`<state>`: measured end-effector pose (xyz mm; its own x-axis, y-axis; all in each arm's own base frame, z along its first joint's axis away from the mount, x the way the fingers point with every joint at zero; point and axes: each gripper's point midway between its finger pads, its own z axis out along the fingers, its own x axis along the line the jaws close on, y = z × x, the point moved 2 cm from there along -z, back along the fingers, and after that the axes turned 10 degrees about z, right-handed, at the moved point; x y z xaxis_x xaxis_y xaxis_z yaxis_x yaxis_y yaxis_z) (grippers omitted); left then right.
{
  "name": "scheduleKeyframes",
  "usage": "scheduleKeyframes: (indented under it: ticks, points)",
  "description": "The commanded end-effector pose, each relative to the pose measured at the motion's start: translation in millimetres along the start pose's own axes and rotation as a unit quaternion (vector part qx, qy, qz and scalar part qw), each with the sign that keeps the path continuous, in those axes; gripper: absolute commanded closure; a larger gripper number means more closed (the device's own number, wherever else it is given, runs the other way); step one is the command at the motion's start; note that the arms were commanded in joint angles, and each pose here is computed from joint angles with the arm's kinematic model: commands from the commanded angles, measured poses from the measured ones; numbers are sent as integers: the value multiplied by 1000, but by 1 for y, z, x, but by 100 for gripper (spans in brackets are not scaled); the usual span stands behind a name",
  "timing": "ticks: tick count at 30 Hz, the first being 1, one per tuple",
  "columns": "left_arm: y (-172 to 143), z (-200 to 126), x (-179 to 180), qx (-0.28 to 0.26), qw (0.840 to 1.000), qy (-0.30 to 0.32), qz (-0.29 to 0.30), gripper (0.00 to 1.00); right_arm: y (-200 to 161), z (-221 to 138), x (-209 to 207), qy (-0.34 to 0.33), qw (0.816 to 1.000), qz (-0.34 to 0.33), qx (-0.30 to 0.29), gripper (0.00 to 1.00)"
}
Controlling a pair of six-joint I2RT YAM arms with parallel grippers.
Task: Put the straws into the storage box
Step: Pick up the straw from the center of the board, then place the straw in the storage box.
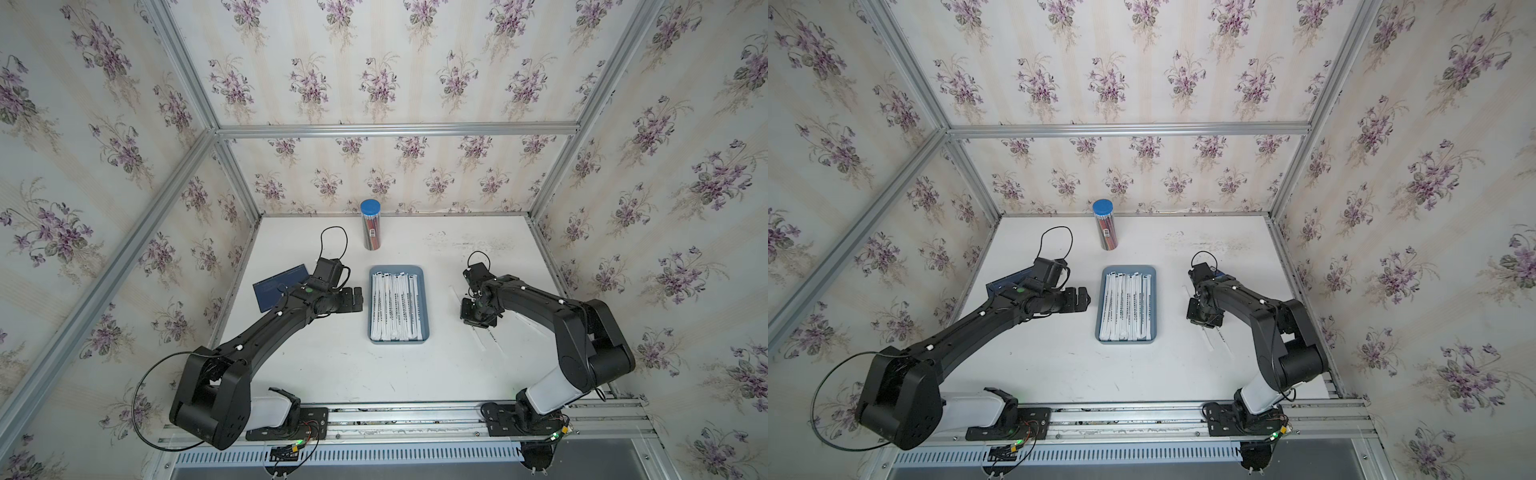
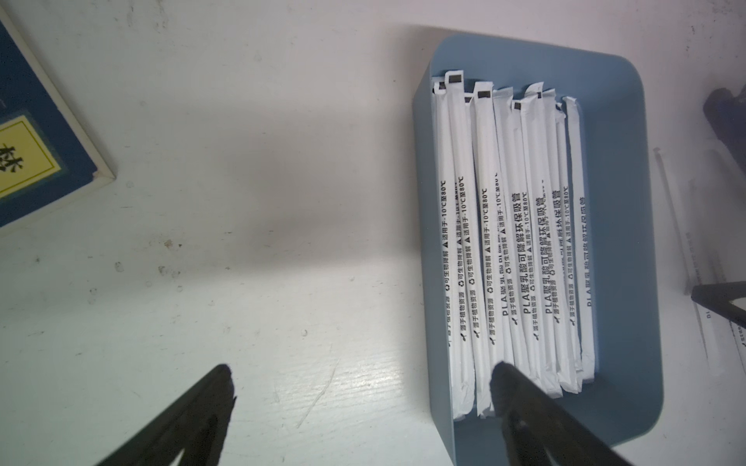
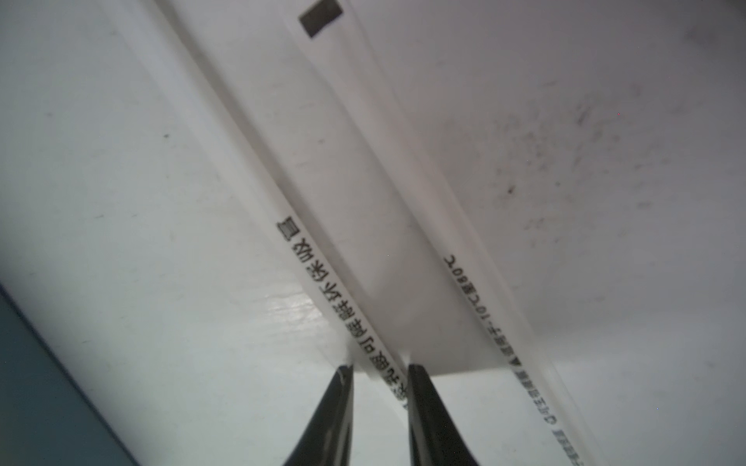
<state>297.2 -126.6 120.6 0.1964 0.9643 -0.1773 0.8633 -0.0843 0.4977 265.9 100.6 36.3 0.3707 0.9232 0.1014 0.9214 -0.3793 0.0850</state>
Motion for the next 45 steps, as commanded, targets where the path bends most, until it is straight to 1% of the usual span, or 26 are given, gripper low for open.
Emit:
scheduleKeyframes:
  ticks: [1, 7, 9, 13, 15, 24, 27, 28, 29, 32, 34, 36, 39, 45]
  points:
    - [2, -2, 1, -4, 1000, 6, 5, 0, 9, 1, 0, -14, 1000, -7, -14, 71]
    - [2, -3, 1, -7, 1000, 5, 3, 0, 17, 9, 4, -27, 999, -19, -21, 71]
    - [2, -3, 2, -8, 1000, 6, 2, 0, 14, 14, 4, -33, 999, -21, -16, 73]
    - [-1, -4, 3, -7, 1000, 9, 3, 0, 6, 15, 7, -29, 999, -20, -13, 83]
    - [-1, -3, 3, -7, 1000, 9, 4, 0, 2, 10, 12, -24, 999, -21, -15, 85]
    - [2, -1, 3, -10, 1000, 9, 8, 0, 3, -34, 45, 27, 999, -27, -24, 86]
    - [3, 1, 4, -10, 1000, 12, 7, 0, -2, -54, 67, 51, 998, -31, -27, 86]
    - [3, 1, 4, -11, 1000, 14, 7, 0, -4, -62, 81, 67, 997, -30, -26, 86]
    - [3, 1, 5, -10, 1000, 16, 6, 0, -17, -70, 103, 83, 995, -46, -25, 86]
    - [2, 3, 6, -9, 1000, 17, 6, 0, -33, -83, 155, 128, 990, -55, -22, 87]
    - [1, 3, 5, -10, 1000, 14, 5, 0, -48, -81, 192, 158, 985, -67, -12, 87]
    - [0, 3, 5, -9, 1000, 12, 5, 0, -55, -70, 224, 176, 981, -76, 4, 87]
    - [-1, 1, 5, -10, 1000, 12, 10, 0, -56, -54, 246, 174, 980, -92, 9, 88]
    - [-2, 1, 9, -11, 999, 22, 22, 0, -48, -23, 248, 141, 983, -115, 5, 88]
